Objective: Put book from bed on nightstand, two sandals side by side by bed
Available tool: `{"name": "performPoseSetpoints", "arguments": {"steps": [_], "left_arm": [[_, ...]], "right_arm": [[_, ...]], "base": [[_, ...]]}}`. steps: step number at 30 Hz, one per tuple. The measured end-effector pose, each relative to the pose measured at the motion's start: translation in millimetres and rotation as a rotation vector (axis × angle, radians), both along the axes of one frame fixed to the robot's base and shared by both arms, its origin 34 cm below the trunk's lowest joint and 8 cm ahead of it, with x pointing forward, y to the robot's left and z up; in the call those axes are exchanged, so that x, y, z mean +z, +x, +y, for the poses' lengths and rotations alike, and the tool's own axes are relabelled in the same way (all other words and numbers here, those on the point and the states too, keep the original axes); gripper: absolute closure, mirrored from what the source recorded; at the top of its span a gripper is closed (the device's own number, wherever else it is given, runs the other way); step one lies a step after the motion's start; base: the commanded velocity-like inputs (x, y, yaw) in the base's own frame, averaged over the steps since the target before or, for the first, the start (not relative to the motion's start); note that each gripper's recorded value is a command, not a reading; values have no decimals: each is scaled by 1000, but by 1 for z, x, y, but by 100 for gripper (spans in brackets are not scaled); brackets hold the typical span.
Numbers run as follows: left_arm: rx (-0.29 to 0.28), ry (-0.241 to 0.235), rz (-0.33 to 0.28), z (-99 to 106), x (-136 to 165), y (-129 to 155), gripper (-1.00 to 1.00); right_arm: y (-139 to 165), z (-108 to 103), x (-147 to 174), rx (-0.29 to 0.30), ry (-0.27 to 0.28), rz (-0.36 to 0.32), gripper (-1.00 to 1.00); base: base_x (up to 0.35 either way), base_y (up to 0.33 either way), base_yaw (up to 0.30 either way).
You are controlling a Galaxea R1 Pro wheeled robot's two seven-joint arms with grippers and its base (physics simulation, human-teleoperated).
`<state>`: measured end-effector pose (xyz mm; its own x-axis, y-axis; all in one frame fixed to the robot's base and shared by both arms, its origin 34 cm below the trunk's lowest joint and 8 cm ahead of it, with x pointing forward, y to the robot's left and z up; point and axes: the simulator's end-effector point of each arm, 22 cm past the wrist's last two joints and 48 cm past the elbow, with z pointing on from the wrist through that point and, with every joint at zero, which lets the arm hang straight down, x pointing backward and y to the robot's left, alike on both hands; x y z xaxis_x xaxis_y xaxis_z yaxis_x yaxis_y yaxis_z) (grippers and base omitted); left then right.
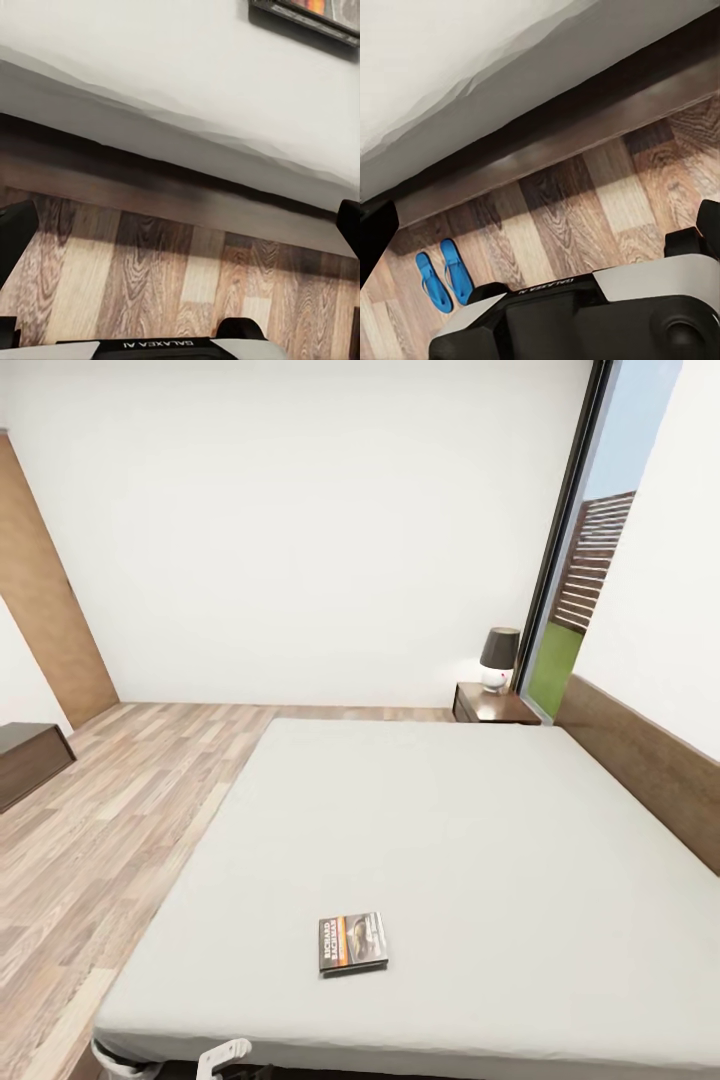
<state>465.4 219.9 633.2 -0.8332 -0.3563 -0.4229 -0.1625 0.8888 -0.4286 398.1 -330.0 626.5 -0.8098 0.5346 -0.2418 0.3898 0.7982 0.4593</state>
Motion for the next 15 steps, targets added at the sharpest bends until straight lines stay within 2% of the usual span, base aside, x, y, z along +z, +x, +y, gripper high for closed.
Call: {"name": "performPoseSetpoints", "arguments": {"steps": [15], "left_arm": [[0,0,0,0,15,-5,-100]], "right_arm": [[-5,0,15,0,-1,2,-100]], "base": [[0,0,0]]}}
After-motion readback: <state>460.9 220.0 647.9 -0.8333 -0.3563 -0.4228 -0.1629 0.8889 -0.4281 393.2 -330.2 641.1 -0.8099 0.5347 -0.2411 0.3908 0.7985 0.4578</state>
